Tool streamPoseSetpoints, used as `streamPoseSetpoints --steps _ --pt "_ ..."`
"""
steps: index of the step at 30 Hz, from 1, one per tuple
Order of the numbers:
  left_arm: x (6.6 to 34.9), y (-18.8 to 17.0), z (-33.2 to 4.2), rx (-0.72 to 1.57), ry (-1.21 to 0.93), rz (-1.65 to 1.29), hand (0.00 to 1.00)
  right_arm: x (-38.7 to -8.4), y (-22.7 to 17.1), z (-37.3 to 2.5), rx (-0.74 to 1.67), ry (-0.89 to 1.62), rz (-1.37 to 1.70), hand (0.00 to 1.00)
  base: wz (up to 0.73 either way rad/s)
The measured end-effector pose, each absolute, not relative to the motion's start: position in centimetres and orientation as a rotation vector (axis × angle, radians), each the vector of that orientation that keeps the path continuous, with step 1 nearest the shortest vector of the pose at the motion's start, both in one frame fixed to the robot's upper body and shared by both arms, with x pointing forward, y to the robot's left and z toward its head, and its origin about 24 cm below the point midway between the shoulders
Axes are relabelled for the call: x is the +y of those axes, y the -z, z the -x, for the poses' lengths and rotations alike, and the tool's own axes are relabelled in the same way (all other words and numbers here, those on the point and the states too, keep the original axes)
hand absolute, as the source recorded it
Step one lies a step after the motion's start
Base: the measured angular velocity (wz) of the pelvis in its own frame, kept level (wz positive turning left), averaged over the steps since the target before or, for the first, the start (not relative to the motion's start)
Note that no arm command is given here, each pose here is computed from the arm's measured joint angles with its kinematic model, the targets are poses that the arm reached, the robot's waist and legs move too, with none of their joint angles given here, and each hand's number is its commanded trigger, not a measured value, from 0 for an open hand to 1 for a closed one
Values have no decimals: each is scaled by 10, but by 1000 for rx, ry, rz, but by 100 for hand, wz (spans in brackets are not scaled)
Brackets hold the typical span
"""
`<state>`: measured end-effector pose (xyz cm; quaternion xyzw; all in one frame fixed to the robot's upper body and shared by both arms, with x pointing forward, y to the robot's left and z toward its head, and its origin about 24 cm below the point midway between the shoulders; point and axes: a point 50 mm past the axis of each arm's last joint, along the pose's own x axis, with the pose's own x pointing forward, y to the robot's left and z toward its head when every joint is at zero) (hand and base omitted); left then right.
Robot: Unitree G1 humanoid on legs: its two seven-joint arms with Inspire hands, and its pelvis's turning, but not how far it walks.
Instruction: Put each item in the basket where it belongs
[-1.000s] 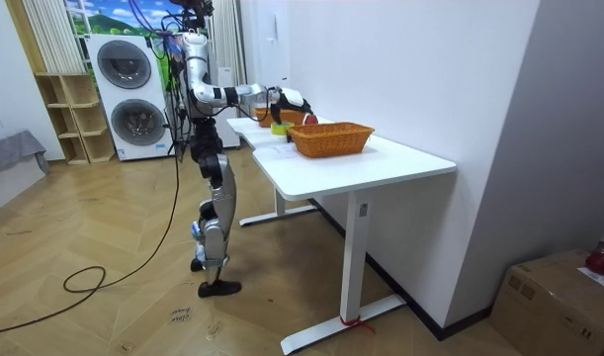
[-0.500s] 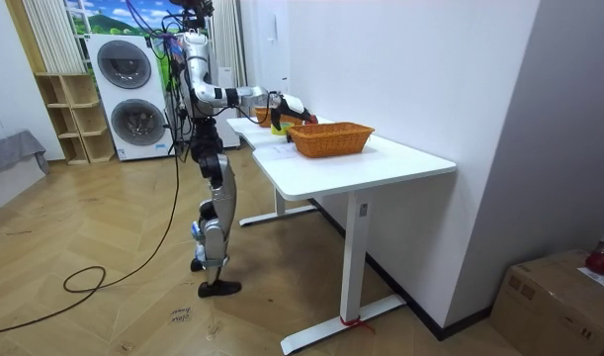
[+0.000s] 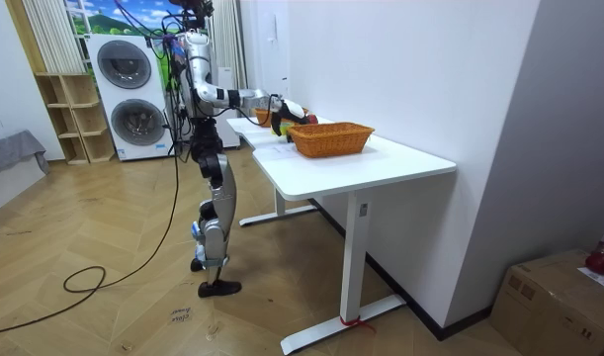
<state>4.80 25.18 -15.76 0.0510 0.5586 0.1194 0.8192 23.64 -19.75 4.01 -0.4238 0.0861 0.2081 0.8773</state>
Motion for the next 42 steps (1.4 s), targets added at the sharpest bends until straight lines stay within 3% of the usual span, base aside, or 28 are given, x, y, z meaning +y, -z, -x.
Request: streamPoseSetpoints --steps 42 --pt "251 157 -56 1179 -239 -108 0 -191 -34 -243 234 -415 1076 0 0"
